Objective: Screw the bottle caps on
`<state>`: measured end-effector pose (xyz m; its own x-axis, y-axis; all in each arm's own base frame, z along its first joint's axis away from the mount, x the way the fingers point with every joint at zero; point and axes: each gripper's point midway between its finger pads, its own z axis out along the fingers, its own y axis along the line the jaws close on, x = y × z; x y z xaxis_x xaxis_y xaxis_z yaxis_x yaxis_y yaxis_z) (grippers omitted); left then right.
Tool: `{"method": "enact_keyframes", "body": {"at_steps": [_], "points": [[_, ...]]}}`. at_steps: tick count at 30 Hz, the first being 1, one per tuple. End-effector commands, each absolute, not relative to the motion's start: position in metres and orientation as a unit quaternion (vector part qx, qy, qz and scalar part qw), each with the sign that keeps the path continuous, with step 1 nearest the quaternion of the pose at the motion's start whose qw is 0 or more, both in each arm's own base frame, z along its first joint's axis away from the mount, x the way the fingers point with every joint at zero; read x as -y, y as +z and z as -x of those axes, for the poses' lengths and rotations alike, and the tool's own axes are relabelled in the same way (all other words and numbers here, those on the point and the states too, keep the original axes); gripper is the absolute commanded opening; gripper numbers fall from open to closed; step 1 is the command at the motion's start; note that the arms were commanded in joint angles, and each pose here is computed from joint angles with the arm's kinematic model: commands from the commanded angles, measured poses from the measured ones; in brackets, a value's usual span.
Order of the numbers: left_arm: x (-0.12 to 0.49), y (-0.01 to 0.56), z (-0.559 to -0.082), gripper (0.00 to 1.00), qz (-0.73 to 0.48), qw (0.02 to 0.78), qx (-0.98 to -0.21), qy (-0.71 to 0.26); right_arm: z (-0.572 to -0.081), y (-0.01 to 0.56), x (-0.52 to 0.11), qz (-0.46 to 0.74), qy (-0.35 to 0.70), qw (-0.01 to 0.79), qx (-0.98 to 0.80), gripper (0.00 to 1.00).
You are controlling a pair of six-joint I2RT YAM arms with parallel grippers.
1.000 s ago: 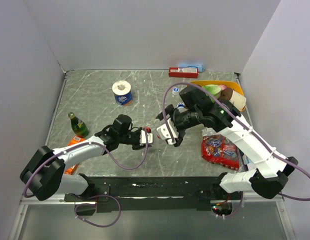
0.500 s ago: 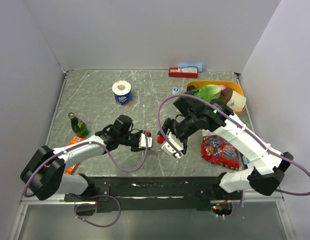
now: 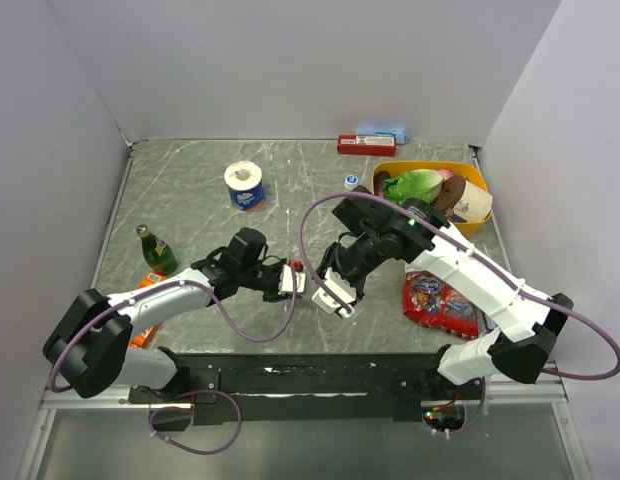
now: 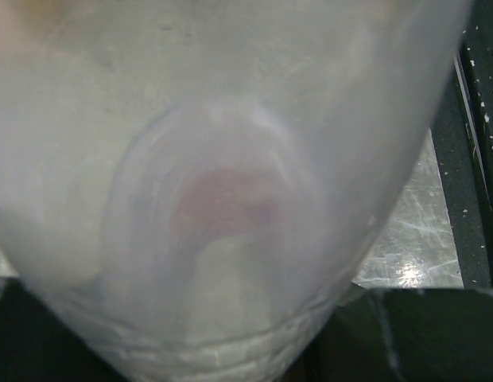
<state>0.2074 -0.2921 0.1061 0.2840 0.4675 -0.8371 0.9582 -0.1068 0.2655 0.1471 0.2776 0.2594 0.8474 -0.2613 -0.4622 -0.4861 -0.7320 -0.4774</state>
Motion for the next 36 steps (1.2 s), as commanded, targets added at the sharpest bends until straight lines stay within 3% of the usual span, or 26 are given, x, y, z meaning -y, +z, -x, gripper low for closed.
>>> {"method": "enact_keyframes", "body": {"at_steps": [1,11,17,22,24,26,28,30,31,33,34,36], "points": [[0.3,0.125,-0.212,0.01,-0.692,0.441,-0.486,-0.301,-0.149,0.264,-0.28,0.911,0.177,0.312,-0.203,0.47],[0.296,0.124,-0.215,0.01,-0.69,0.443,-0.487,-0.3,-0.166,0.266,-0.281,0.902,0.156,0.324,-0.239,0.5],[0.297,0.125,-0.216,0.01,-0.69,0.444,-0.486,-0.301,-0.171,0.264,-0.279,0.901,0.154,0.32,-0.25,0.47],[0.297,0.126,-0.217,0.01,-0.685,0.447,-0.489,-0.302,-0.173,0.26,-0.28,0.898,0.157,0.314,-0.264,0.36],[0.296,0.124,-0.216,0.01,-0.675,0.443,-0.503,-0.308,-0.176,0.264,-0.285,0.889,0.162,0.322,-0.281,0.24],[0.301,0.138,-0.23,0.01,-0.649,0.48,-0.511,-0.296,-0.185,0.268,-0.292,0.861,0.183,0.326,-0.346,0.11],[0.299,0.147,-0.248,0.01,-0.582,0.502,-0.57,-0.29,-0.199,0.266,-0.302,0.81,0.206,0.319,-0.446,0.01],[0.3,0.176,-0.271,0.01,-0.495,0.562,-0.598,-0.284,-0.219,0.281,-0.313,0.756,0.222,0.337,-0.515,0.0],[0.297,0.186,-0.282,0.01,-0.463,0.586,-0.608,-0.269,-0.226,0.272,-0.319,0.704,0.247,0.309,-0.59,0.0],[0.279,0.208,-0.318,0.01,-0.355,0.647,-0.648,-0.189,-0.247,0.29,-0.324,0.632,0.264,0.312,-0.658,0.0],[0.276,0.211,-0.325,0.01,-0.326,0.658,-0.658,-0.168,-0.25,0.271,-0.326,0.563,0.287,0.25,-0.734,0.0],[0.261,0.211,-0.349,0.01,-0.269,0.663,-0.69,-0.11,-0.269,0.274,-0.322,0.465,0.306,0.22,-0.801,0.0]]}}
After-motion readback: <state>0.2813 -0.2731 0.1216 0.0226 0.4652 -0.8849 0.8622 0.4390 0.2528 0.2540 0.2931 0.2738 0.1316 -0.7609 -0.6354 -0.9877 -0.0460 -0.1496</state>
